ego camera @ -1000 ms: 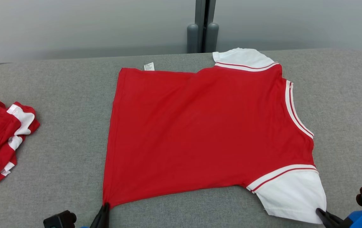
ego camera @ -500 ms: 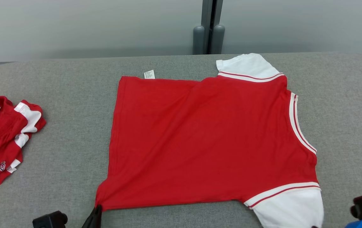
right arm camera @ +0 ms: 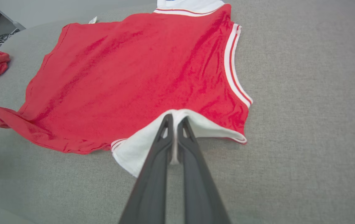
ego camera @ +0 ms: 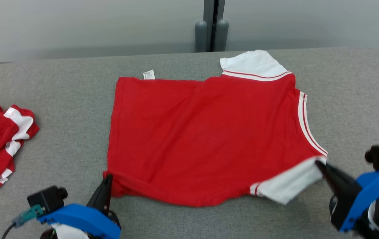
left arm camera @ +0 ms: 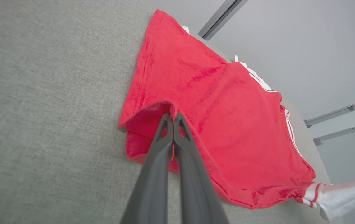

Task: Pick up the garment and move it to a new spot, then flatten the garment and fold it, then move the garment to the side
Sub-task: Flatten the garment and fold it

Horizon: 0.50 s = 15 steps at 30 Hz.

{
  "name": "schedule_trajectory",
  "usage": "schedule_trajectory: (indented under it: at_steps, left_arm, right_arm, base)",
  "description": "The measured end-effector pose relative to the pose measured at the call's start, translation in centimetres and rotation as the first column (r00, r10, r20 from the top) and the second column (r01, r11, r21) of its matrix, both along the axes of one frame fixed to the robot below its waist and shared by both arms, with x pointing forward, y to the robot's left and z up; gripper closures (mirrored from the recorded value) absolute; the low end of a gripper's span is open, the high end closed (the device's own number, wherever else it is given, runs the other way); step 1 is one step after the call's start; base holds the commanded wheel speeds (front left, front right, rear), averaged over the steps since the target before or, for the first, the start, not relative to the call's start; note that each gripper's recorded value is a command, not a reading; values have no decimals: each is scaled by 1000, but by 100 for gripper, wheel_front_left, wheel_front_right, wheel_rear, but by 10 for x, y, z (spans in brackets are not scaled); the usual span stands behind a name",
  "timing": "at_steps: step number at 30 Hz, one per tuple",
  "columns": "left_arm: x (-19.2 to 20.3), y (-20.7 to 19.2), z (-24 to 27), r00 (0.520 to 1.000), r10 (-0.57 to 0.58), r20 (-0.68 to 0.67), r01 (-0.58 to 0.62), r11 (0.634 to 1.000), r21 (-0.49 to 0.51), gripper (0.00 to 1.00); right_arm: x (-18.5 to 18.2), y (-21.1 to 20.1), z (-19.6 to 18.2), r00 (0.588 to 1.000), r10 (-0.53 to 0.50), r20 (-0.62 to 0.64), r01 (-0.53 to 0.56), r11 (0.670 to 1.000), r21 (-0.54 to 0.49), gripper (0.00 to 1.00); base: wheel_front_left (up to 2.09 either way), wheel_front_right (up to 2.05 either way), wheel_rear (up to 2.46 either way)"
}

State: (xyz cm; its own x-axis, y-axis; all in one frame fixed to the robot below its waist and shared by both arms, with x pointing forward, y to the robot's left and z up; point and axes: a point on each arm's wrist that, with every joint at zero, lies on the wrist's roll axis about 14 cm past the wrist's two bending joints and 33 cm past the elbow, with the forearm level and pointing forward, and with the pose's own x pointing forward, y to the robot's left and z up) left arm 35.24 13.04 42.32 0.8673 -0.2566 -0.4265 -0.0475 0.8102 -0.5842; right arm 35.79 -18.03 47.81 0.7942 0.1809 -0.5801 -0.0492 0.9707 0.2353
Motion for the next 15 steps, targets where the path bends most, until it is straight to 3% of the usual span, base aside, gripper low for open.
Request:
schedule_trajectory:
  at_steps: [5, 15]
  left_arm:
    - [27, 2, 6, 999, -4, 35, 3, 1000, 22, 100]
    - [62, 2, -10, 999, -7, 35, 3, 994, 109, 100]
  right_arm:
    - [45, 4, 19, 992, 2, 130, 2, 1000, -28, 100]
    - [90, -2, 6, 986, -28, 164, 38, 998, -57, 100]
  base:
    - [0, 0, 0]
    - [0, 0, 0]
